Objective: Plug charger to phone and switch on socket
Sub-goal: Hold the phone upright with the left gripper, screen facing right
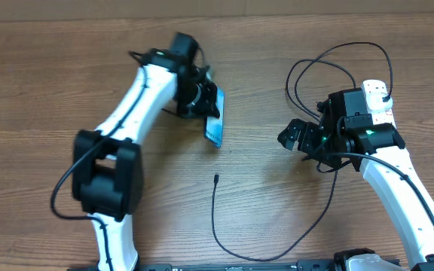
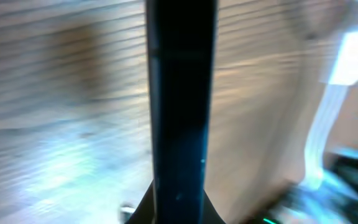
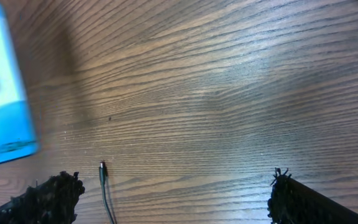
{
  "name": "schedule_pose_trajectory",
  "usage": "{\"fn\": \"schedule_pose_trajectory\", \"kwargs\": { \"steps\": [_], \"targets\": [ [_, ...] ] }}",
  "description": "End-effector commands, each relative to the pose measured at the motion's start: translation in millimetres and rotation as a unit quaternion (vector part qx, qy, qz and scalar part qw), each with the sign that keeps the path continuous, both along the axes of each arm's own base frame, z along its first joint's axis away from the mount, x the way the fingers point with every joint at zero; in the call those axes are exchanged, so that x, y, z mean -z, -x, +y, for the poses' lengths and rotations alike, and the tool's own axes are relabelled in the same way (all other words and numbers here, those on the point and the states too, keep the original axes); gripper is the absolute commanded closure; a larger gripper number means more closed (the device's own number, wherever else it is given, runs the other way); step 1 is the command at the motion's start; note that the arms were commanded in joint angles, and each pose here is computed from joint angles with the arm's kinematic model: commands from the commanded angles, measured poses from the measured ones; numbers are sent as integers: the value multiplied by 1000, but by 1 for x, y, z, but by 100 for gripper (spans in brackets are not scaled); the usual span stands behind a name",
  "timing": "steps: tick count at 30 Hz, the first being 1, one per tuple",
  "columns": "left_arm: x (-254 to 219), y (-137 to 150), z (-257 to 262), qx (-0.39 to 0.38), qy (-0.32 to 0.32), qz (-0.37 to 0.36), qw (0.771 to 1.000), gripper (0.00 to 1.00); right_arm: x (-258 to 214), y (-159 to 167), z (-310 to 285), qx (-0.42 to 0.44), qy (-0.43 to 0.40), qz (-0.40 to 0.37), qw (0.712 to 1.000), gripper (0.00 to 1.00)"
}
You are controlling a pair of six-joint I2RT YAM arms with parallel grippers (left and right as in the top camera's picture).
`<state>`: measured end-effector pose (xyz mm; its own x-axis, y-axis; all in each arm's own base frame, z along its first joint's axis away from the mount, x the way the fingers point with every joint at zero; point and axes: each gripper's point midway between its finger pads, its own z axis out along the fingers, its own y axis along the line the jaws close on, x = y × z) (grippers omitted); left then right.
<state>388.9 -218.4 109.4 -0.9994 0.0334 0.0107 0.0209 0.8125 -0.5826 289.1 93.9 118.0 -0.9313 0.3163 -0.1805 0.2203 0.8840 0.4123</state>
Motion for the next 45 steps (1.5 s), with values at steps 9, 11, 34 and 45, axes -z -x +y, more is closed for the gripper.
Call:
{"fn": "schedule_pose_trajectory", "kwargs": {
  "steps": [9,11,34,45],
  "targets": [
    [-84,10,-25,27,224,17,974,96,-2,-3,-1,0,3,-6,1000,0],
    [-84,11,-25,33,223,13,974,96,-2,-3,-1,0,3,-6,1000,0],
    [-84,14,-26,39,225,14,974,96,-3,-5,-1,3,1,-8,1000,0],
    [-86,7,-14,22,231,14,972,96,-9,2,19,-20,-57,3,998,0]
  ]
}}
